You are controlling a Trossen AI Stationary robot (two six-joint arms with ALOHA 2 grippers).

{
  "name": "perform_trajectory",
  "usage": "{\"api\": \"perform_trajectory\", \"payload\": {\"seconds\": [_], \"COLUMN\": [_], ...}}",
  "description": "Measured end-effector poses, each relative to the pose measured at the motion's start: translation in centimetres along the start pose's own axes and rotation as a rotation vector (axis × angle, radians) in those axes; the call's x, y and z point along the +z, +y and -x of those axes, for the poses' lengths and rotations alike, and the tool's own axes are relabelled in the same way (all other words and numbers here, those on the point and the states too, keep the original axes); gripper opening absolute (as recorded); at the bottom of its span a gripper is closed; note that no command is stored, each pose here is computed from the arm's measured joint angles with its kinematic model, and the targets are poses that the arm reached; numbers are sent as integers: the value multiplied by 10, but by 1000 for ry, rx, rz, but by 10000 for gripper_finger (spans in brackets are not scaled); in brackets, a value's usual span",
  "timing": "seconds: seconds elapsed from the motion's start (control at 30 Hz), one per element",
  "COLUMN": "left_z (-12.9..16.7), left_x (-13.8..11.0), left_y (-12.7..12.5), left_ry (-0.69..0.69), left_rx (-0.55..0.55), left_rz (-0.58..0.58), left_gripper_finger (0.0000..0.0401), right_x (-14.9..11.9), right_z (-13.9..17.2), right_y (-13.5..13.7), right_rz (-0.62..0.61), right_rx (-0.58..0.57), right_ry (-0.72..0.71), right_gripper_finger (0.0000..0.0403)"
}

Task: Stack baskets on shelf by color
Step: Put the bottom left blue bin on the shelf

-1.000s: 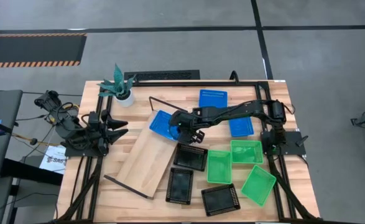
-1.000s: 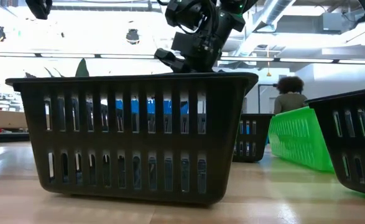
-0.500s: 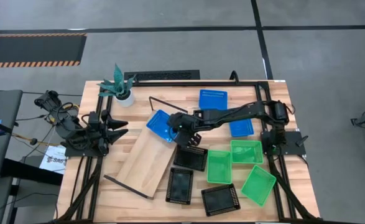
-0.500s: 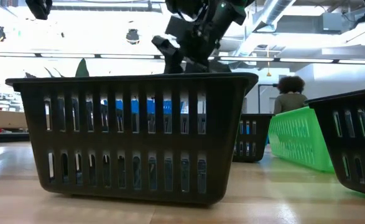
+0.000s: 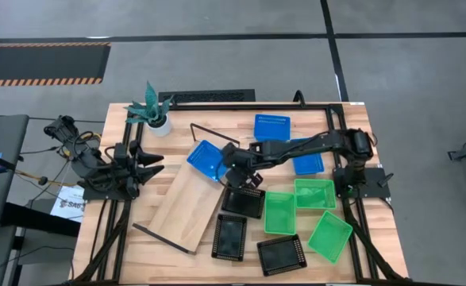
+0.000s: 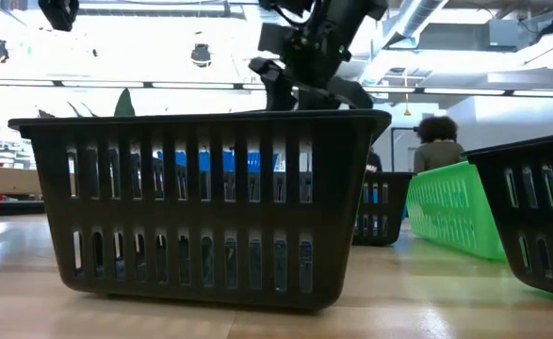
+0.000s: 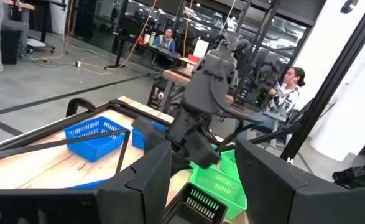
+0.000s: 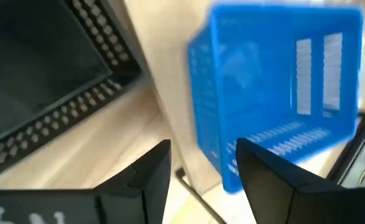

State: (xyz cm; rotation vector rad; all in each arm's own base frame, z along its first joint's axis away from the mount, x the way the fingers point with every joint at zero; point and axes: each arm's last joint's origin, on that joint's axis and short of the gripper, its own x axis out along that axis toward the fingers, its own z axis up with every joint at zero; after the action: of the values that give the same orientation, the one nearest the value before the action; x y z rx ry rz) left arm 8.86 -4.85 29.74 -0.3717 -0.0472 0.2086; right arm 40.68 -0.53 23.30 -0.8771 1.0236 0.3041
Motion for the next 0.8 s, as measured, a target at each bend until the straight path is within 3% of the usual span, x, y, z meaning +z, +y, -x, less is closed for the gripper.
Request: {"api": "perform_trajectory", "payload": {"seconds": [0.47, 0.8], "left_z": [0, 0], "left_x": [-2, -2], "left_y": [1, 1], "left_ry": [11, 13], "left_rx": [5, 5], "left_rz": [-3, -1], "left_gripper_finger": [169, 169], "right_x": [-28, -14], "right_z": [-10, -6], "right_y": [-25, -22], "right_rz": [-119, -103], "right_rx": [-49, -95], "right_ry": [30, -13], "right_gripper_finger": [161, 141]}}
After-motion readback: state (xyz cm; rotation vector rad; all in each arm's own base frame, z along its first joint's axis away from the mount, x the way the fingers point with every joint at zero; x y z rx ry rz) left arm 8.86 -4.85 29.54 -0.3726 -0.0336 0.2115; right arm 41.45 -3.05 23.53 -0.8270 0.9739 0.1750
